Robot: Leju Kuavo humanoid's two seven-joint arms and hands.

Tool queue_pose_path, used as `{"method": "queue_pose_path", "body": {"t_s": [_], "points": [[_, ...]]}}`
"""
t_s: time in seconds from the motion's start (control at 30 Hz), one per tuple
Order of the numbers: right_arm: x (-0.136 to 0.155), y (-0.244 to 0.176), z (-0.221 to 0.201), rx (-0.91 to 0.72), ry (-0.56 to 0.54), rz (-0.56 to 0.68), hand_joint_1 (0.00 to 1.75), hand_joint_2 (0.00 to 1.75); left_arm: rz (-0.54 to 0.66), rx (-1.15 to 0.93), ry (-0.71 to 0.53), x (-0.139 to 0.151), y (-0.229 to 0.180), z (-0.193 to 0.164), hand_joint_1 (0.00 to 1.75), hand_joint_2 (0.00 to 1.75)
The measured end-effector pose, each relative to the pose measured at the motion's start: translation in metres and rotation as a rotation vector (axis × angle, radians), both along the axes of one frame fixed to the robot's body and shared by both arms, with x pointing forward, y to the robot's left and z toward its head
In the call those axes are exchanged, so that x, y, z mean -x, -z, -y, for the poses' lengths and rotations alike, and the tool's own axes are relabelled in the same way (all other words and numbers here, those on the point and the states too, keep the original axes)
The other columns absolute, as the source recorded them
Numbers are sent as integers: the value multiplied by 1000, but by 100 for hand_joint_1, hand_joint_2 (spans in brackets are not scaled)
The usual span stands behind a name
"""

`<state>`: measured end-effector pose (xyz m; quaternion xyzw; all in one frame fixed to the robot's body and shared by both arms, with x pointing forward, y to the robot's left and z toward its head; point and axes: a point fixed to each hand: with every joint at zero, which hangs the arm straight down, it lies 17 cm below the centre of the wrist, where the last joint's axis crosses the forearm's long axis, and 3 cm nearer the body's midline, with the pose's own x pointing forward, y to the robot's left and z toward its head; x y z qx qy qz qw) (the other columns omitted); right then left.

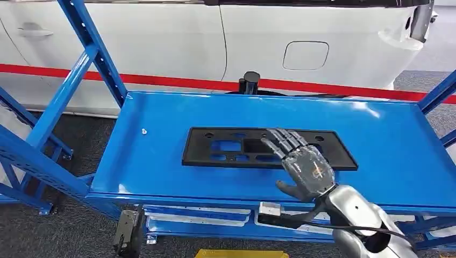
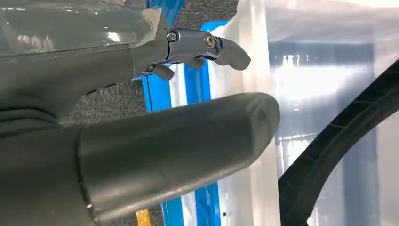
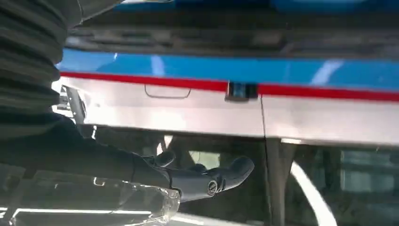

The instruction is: Take the parts from the cabinet and place them on the table.

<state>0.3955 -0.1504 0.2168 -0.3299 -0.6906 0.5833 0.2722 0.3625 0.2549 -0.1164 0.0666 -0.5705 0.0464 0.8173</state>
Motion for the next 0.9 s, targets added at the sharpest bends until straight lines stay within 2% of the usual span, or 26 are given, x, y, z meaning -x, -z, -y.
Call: {"method": "queue_pose_path", "body": {"t_s": [0.23,0.43,0.5,0.63,0.73,0.9], "points": [[18,21,-14,43,18,-75,0,175,-17,27,3,2,1,25,0,0],[34,25,-23,29,29,-86,0,175,-11,50,15,-3,-4,45,0,0],[35,21,-23,37,49,-41,0,175,-18,53,19,-3,-4,49,0,0],[40,-8,-23,32,64,175,0,175,-19,44,19,-2,-4,52,0,0],[38,-25,-18,-27,63,270,0,175,-14,46,7,-1,-4,49,0,0],[22,-22,6,-76,106,299,0,175,-22,56,-15,4,0,47,0,0]]}}
